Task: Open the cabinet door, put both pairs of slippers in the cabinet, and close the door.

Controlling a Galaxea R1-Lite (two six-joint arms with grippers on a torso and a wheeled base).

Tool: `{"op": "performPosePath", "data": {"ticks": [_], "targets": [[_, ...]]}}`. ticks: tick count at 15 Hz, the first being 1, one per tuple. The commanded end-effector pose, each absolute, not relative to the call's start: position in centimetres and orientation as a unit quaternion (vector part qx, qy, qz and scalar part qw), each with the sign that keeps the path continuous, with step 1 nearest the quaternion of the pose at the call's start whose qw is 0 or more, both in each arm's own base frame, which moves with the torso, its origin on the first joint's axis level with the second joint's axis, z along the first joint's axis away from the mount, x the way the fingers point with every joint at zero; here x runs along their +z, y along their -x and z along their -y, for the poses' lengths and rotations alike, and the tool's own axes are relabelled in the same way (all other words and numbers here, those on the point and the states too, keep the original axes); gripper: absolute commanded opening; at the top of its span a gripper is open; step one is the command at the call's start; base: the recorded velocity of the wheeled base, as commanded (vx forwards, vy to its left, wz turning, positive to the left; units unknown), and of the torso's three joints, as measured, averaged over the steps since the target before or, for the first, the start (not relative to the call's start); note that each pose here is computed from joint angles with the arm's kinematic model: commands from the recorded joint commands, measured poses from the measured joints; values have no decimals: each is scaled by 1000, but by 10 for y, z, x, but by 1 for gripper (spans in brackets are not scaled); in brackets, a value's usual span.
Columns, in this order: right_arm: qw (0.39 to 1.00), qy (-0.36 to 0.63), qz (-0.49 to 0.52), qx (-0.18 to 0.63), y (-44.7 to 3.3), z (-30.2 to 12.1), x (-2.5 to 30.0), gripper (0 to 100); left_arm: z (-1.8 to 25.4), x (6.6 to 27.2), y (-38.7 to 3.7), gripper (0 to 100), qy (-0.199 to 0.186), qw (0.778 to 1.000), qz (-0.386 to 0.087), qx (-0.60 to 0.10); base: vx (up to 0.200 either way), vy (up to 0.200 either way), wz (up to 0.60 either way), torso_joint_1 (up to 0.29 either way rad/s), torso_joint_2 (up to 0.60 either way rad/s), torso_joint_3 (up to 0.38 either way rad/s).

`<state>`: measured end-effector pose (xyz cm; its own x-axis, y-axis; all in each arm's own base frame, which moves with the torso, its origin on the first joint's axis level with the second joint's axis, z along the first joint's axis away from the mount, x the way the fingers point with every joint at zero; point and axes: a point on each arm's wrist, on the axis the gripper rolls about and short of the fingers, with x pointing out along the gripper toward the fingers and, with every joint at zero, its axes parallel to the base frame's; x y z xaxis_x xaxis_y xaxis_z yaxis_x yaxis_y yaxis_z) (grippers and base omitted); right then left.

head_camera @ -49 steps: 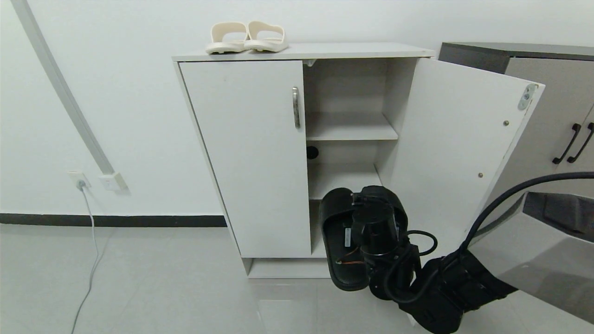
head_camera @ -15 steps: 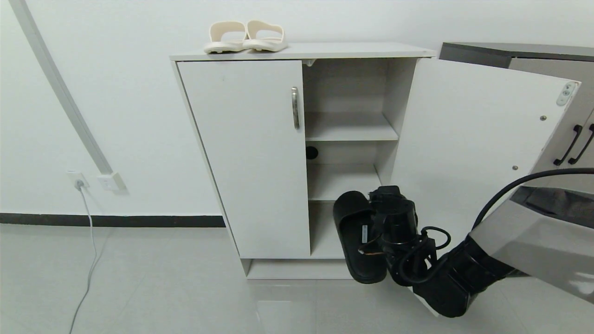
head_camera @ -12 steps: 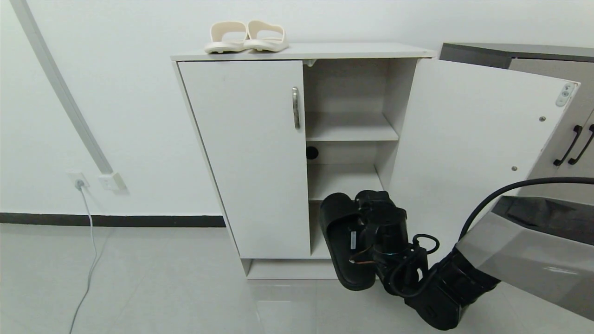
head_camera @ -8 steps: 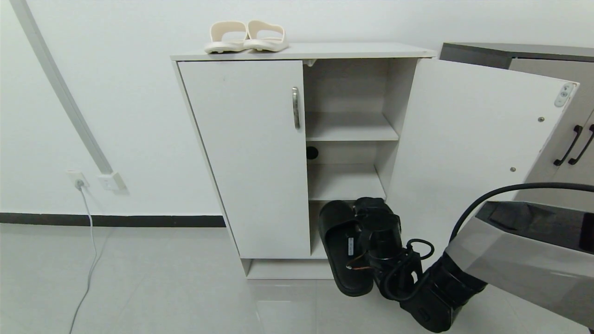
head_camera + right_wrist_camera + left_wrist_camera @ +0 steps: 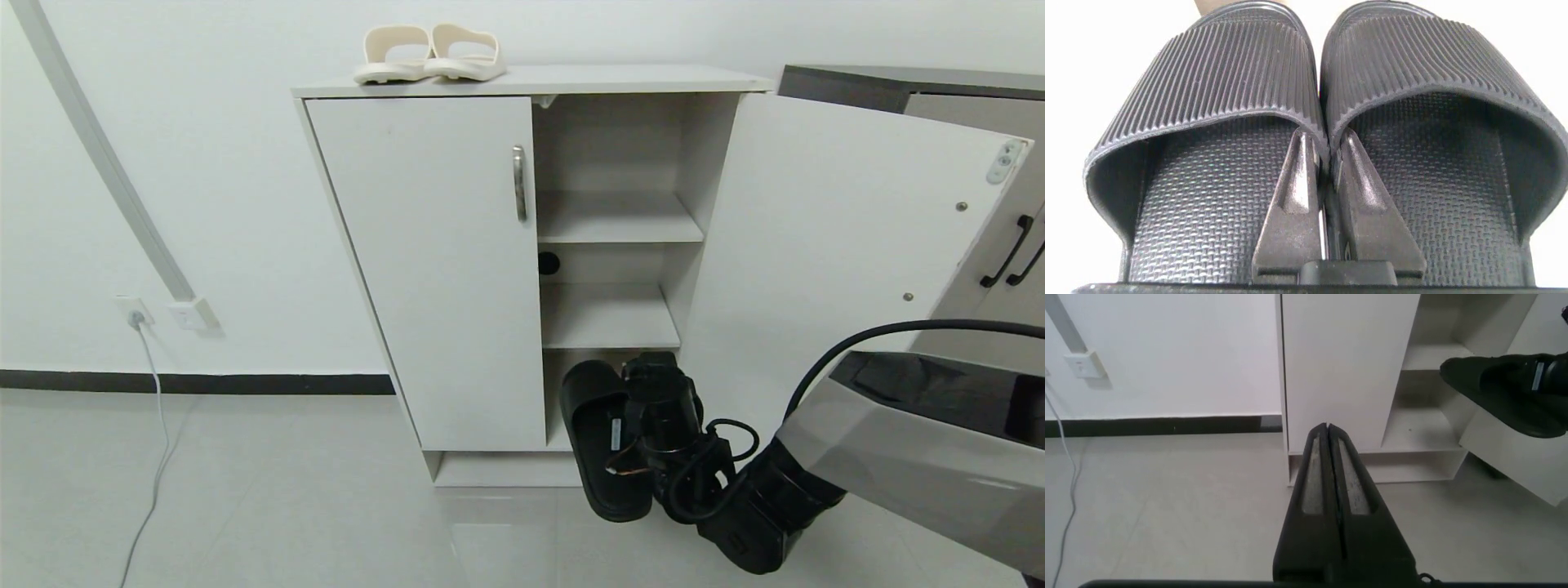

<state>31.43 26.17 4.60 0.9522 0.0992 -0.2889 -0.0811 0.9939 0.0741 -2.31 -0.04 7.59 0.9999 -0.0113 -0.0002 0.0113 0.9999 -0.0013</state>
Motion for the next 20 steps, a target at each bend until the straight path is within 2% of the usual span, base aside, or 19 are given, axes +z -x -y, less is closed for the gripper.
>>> {"op": "performPosePath", "data": {"ticks": [1,5,9,17,20], "targets": [[987,-30,-149,46,-315,-262,44,0,0,76,23,0,1,1000,-2,-5,0,0,0,2,7,-173],[989,-37,-139,44,-317,-265,43,0,0,76,23,0,1,1000,-1,-5,0,0,0,5,1,-192],[998,-32,-44,42,-319,-266,46,0,0,76,23,0,2,1000,-1,-5,0,0,0,4,-1,-43],[998,-25,-50,39,-322,-266,36,0,0,76,23,0,2,1000,-1,-5,0,0,0,0,0,0],[998,-25,-50,36,-323,-264,36,0,0,76,23,0,2,1000,-1,-5,200,0,0,1,4,7]]}}
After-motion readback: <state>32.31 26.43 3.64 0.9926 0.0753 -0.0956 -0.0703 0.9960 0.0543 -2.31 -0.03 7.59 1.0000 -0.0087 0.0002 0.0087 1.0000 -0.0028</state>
